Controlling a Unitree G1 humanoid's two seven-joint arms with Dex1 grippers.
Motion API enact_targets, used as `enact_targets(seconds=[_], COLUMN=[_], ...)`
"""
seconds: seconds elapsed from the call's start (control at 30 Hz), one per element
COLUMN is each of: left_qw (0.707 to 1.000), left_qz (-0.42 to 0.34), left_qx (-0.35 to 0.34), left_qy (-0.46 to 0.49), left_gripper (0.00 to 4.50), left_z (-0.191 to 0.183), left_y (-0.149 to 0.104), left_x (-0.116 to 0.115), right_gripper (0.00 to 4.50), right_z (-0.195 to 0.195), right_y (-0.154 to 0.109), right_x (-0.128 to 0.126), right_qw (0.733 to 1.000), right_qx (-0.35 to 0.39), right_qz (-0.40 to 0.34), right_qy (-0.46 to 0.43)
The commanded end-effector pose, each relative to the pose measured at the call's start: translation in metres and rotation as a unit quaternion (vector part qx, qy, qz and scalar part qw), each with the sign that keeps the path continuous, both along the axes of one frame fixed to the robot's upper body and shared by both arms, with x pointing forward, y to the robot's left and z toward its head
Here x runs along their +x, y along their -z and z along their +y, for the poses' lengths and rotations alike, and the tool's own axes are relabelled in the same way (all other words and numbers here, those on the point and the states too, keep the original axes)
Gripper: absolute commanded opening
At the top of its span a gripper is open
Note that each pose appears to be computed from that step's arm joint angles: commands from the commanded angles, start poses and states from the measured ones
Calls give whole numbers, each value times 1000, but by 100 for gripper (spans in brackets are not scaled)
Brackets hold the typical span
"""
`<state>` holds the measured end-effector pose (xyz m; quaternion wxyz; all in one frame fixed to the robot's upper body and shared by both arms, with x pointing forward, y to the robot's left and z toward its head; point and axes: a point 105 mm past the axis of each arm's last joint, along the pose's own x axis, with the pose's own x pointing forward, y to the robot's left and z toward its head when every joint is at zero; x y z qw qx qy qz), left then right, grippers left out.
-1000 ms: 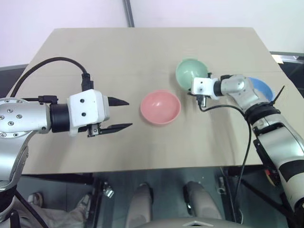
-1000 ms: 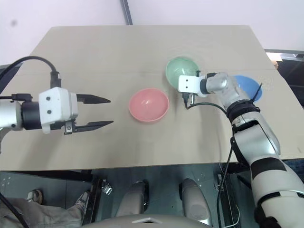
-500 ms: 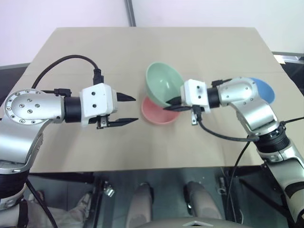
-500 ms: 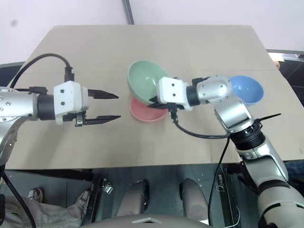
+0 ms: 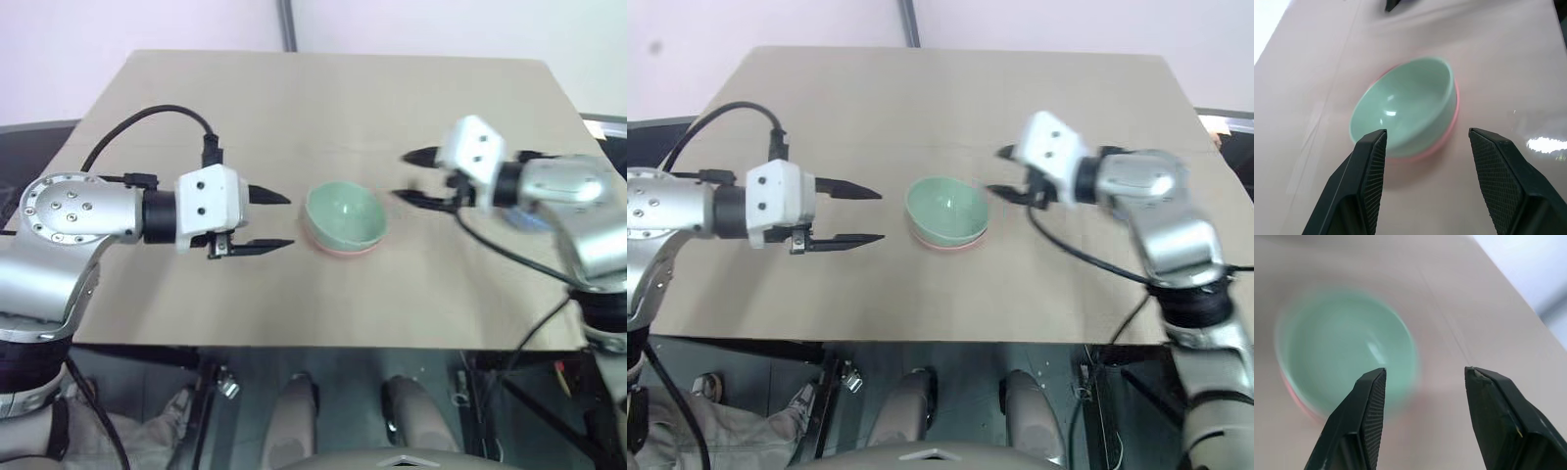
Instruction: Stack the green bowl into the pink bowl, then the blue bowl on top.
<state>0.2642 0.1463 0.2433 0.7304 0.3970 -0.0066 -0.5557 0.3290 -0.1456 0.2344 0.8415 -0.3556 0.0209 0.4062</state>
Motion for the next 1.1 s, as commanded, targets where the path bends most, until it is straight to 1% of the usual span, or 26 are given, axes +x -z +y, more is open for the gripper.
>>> enact_targets(seconds=[0.03, 0.07, 0.13, 0.2, 0.33, 0.4, 0.43, 0.47, 0.5, 0.57, 0.6, 0.63, 0.67, 0.73, 0.8, 0.87, 0.97, 1.03, 1.1], left_qw=[999, 999, 999, 999, 998, 998, 998, 998, 999, 999, 999, 999, 999, 999, 999, 999, 999, 999, 999], left_qz=[12, 13, 9, 8, 5, 4, 5, 5, 5, 6, 7, 7, 7, 8, 8, 8, 11, 15, 17], left_qx=[-11, -11, -13, -14, -19, -18, -18, -18, -18, -19, -20, -21, -21, -22, -23, -27, -32, -31, -30], left_qy=[32, 38, 46, 50, 54, 54, 53, 52, 51, 50, 49, 48, 47, 43, 40, 37, 30, 21, 12], left_gripper=[282, 282, 282, 282, 282, 282, 282, 282, 282, 282, 282, 282, 282, 282, 282, 282, 282, 282, 282], left_z=[-8, -10, -13, -15, -18, -17, -17, -16, -16, -15, -15, -15, -15, -14, -12, -12, -9, -5, -1], left_y=[-5, -5, -5, -6, -7, -7, -7, -6, -6, -5, -5, -5, -5, -4, -3, -4, -2, 0, 2], left_x=[0, 1, 5, 7, 8, 7, 7, 7, 6, 5, 5, 5, 5, 5, 6, 6, 6, 6, 6], right_gripper=[281, 281, 281, 281, 281, 281, 243, 229, 202, 102, 67, 22, 6, 6, 6, 6, 6, 6, 6], right_z=[-48, -59, -72, -80, -99, -105, -106, -107, -109, -111, -111, -109, -102, -76, -40, -3, 52, 80, 98], right_y=[7, 11, 18, 25, 53, 60, 61, 61, 60, 58, 55, 51, 44, 29, 13, -1, -18, -21, -22], right_x=[2, 6, 13, 18, 27, 29, 31, 32, 34, 36, 38, 39, 39, 33, 21, 5, -22, -40, -50], right_qw=[994, 991, 986, 981, 972, 969, 969, 969, 969, 970, 971, 973, 978, 989, 998, 1000, 990, 979, 971], right_qx=[-7, -2, -17, -20, -44, -52, -52, -48, -51, -58, -61, -63, -63, -58, -42, -7, 50, 68, 80], right_qz=[32, 41, 49, 62, 100, 109, 110, 109, 106, 97, 86, 75, 59, 34, 7, -10, -29, -27, -24], right_qy=[100, 129, 161, 180, 206, 214, 215, 217, 218, 217, 215, 211, 192, 135, 53, -26, -128, -188, -222])
